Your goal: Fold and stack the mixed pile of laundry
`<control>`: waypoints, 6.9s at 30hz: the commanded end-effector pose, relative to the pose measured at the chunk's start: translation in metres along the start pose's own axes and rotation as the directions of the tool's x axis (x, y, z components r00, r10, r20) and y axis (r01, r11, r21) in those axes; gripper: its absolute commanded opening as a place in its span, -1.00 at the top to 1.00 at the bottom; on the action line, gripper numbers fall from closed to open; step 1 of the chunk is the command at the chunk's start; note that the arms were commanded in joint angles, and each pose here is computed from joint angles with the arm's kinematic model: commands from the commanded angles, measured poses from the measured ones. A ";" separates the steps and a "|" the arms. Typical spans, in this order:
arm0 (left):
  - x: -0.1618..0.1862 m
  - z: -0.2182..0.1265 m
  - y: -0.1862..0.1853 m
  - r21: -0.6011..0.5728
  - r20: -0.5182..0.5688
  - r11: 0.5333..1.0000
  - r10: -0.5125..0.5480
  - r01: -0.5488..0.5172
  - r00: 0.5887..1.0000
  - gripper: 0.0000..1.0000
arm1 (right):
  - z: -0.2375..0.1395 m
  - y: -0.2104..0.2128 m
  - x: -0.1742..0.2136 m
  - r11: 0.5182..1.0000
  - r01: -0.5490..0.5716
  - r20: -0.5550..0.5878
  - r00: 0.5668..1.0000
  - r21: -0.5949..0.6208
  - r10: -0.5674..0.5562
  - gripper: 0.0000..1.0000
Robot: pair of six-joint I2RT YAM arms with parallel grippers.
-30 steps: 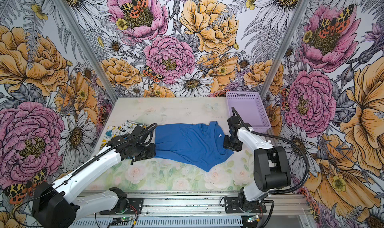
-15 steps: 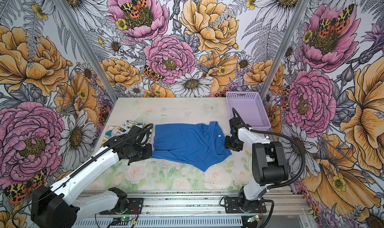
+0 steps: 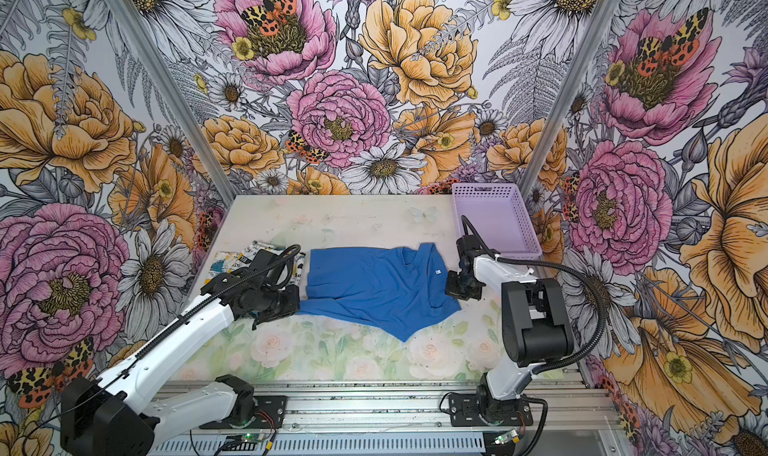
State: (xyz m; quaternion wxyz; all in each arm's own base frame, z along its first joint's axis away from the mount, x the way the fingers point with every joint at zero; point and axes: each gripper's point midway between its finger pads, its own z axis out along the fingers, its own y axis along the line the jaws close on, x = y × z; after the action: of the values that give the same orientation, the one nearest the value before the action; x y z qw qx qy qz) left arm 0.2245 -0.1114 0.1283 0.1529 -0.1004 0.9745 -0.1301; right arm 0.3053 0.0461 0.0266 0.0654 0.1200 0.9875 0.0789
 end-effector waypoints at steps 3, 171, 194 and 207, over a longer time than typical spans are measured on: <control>0.003 -0.004 0.006 -0.004 0.011 1.000 0.011 -0.011 1.000 1.00 | -0.006 -0.008 0.007 1.000 -0.017 0.013 1.000 0.025 0.017 1.00; -0.106 -0.048 -0.028 0.128 0.508 0.982 0.055 -0.138 0.859 1.00 | -0.131 0.009 -0.035 0.865 -0.169 0.222 0.927 -0.472 0.302 1.00; 0.051 -0.014 0.015 0.058 0.261 0.989 -0.150 0.139 0.954 1.00 | -0.087 -0.058 0.083 0.872 -0.461 0.048 0.879 -0.163 0.474 1.00; 0.079 -0.003 0.012 0.032 0.197 0.992 -0.123 0.119 0.973 1.00 | -0.090 -0.070 0.094 0.839 -0.534 0.036 0.841 -0.102 0.539 1.00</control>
State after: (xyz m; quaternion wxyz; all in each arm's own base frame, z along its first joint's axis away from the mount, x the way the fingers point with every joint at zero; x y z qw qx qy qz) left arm 0.1514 -0.1258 0.1152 0.2424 -0.1561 0.9443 -0.1589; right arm 0.1868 -0.0052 0.0859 0.0701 0.3773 0.9120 0.1447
